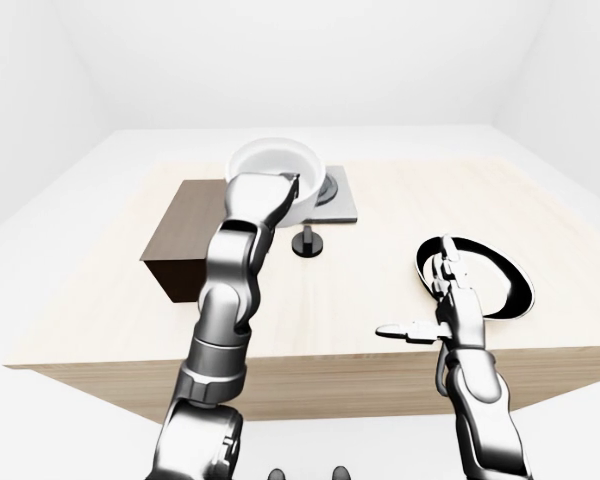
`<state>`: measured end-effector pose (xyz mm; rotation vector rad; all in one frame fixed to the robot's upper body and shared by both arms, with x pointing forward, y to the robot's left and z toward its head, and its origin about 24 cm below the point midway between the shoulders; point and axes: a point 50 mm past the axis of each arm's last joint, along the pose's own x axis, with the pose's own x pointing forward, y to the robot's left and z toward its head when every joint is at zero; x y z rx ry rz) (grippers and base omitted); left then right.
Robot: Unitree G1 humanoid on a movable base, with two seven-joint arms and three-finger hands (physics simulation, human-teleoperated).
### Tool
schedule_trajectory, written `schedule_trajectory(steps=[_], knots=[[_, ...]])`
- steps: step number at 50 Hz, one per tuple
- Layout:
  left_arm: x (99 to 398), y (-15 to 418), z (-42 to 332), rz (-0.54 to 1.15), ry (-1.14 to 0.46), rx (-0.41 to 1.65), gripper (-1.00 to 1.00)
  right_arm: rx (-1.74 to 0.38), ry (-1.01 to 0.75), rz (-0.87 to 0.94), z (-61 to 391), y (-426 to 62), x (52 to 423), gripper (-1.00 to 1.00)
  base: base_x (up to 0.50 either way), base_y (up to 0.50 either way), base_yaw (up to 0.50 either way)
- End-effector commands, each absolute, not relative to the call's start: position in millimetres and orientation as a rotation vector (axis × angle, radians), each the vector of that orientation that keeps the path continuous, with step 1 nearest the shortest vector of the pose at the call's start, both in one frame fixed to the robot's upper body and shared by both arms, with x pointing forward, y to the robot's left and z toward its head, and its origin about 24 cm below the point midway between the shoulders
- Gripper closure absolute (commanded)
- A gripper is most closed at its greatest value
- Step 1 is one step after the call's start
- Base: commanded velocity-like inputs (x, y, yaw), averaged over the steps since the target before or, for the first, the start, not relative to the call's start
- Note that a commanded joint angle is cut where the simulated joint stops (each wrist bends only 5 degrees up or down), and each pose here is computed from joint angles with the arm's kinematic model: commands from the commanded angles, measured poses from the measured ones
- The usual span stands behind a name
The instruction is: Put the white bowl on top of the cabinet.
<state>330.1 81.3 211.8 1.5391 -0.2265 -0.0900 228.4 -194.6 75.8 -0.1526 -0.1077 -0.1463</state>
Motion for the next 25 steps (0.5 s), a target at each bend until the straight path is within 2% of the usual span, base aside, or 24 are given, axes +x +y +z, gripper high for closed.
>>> schedule_trajectory(steps=[1, 25], knots=[[320.6, 102.8, 242.0, 0.059, -0.229, 1.599, 1.00, -0.157, -0.106, -0.144, 74.6, -193.1, 228.3, -1.00, 0.00, 0.00, 0.00], [317.5, 150.0, 259.0, 0.180, -0.150, 1.633, 1.00, -0.168, -0.104, -0.135, 72.4, -189.7, 228.7, -1.00, 0.00, 0.00, 0.00]])
